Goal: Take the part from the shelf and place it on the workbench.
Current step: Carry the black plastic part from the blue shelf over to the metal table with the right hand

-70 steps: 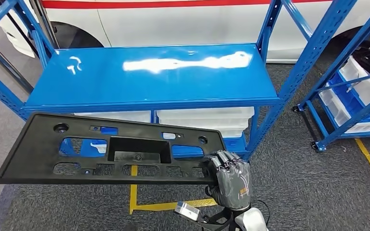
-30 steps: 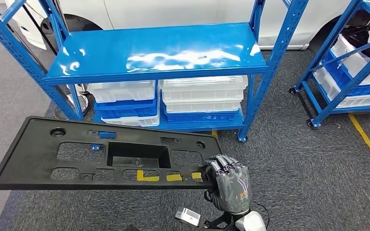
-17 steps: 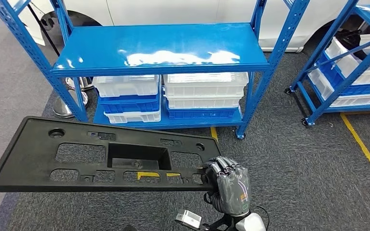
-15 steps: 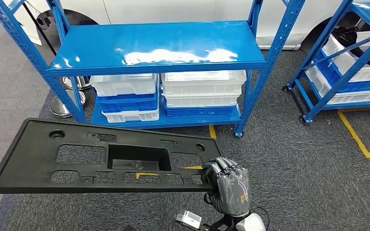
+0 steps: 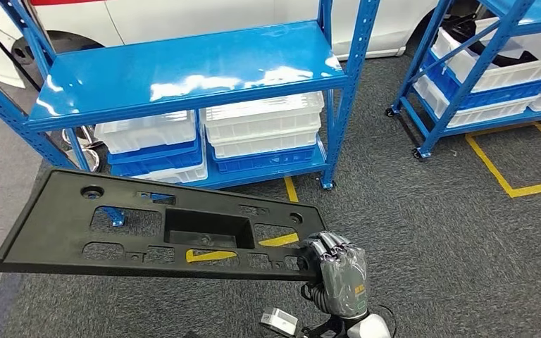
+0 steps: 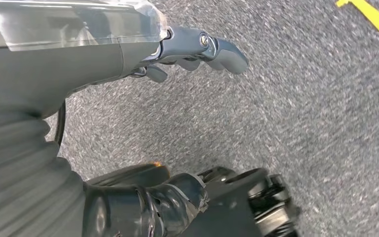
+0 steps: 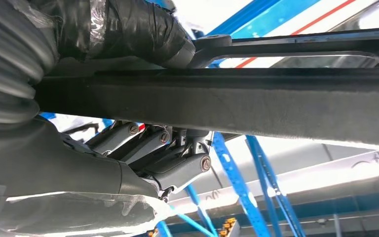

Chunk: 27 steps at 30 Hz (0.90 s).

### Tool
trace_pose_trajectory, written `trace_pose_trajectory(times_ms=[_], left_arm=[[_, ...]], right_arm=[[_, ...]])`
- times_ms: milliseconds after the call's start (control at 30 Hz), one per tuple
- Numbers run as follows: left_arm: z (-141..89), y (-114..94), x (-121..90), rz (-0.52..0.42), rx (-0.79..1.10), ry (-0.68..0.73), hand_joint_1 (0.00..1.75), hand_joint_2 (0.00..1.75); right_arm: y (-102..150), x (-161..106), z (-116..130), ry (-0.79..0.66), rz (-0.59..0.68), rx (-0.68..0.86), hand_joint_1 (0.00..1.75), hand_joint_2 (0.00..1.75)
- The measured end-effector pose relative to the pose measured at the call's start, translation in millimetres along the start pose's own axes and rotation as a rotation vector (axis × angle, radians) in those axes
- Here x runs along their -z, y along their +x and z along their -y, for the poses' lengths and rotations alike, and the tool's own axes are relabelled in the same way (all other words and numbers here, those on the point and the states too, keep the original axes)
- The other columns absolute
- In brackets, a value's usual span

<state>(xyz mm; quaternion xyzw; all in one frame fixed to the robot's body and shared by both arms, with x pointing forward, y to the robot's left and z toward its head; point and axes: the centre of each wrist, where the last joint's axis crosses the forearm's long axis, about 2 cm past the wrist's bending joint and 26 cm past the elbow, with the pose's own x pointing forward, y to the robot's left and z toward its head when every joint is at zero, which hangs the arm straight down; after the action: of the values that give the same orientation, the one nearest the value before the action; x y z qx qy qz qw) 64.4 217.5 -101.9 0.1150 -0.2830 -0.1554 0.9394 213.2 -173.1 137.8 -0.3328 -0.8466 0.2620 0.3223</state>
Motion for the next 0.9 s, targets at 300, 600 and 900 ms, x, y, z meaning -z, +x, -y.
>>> trace_pose_trajectory(times_ms=[300,600,900], left_arm=[[-2.9,-0.5,1.1,0.003,0.001,0.007,0.00,1.75],[-1.6,-2.9,-0.4,0.001,-0.009,0.009,0.00,1.75],[-1.4,-3.9,-0.8,-0.002,-0.016,0.013,0.00,1.75]], right_arm=[[-1.6,-4.8,5.8,-0.014,-0.009,-0.005,1.75,1.75],[-7.5,-15.7,18.7,-0.056,-0.027,-0.014,1.75,1.75],[-10.5,-18.0,30.7,-0.126,-0.072,-0.031,1.75,1.75]])
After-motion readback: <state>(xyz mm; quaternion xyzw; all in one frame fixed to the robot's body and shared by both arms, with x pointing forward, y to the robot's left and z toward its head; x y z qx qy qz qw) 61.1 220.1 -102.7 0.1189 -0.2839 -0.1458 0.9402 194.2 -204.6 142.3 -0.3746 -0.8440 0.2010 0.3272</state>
